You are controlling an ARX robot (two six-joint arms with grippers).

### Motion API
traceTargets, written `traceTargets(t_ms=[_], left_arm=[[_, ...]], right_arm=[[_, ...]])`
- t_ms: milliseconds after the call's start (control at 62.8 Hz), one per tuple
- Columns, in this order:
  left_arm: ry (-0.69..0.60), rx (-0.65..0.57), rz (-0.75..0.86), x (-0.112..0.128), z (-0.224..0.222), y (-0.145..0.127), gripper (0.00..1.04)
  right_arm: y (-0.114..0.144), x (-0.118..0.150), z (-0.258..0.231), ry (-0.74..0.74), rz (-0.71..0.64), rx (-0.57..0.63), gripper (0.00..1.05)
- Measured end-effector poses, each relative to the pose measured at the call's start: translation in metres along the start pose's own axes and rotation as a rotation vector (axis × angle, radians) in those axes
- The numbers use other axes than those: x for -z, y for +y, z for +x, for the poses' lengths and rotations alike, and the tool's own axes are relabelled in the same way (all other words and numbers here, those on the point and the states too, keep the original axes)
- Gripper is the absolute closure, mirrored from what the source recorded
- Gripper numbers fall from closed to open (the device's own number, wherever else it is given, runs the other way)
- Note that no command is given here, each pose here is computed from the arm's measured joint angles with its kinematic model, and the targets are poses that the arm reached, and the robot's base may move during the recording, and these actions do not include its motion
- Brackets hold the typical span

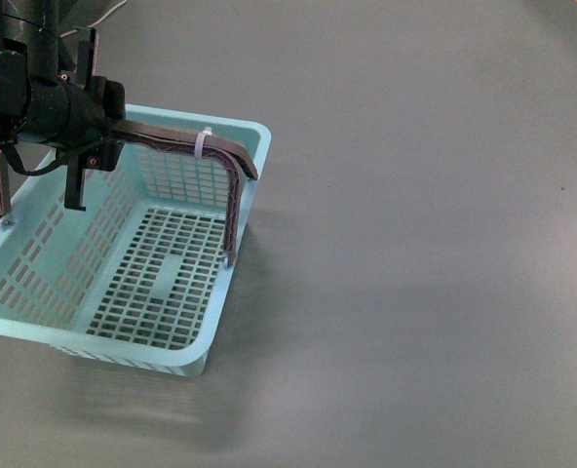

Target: Pick lemon and mango into basket

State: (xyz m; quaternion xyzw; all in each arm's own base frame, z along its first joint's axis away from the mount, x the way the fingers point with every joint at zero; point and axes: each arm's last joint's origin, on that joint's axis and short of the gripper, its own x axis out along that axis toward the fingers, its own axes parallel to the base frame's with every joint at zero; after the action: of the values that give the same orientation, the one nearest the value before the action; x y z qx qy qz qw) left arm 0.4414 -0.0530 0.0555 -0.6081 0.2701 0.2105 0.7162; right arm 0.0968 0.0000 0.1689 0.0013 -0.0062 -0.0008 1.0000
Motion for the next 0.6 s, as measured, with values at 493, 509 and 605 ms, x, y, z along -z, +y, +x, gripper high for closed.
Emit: traceTargets(t_ms=[493, 509, 605], left_arm=[[0.001, 0.224, -0.125, -0.007, -0.201, -0.042, 0.87], [-0.003, 0.235, -0.133, -0.008, -0.211, -0.044, 0.87], [-0.027, 0.283, -0.156, -0.014, -0.252, -0.051, 0.87]], right_arm=[[0.000, 0.000, 0.000, 0.000, 0.000, 0.000, 0.09], [0.000, 0.000, 0.000, 0.000, 0.000, 0.000, 0.09], [0.000, 0.000, 0.000, 0.000, 0.000, 0.000, 0.09]])
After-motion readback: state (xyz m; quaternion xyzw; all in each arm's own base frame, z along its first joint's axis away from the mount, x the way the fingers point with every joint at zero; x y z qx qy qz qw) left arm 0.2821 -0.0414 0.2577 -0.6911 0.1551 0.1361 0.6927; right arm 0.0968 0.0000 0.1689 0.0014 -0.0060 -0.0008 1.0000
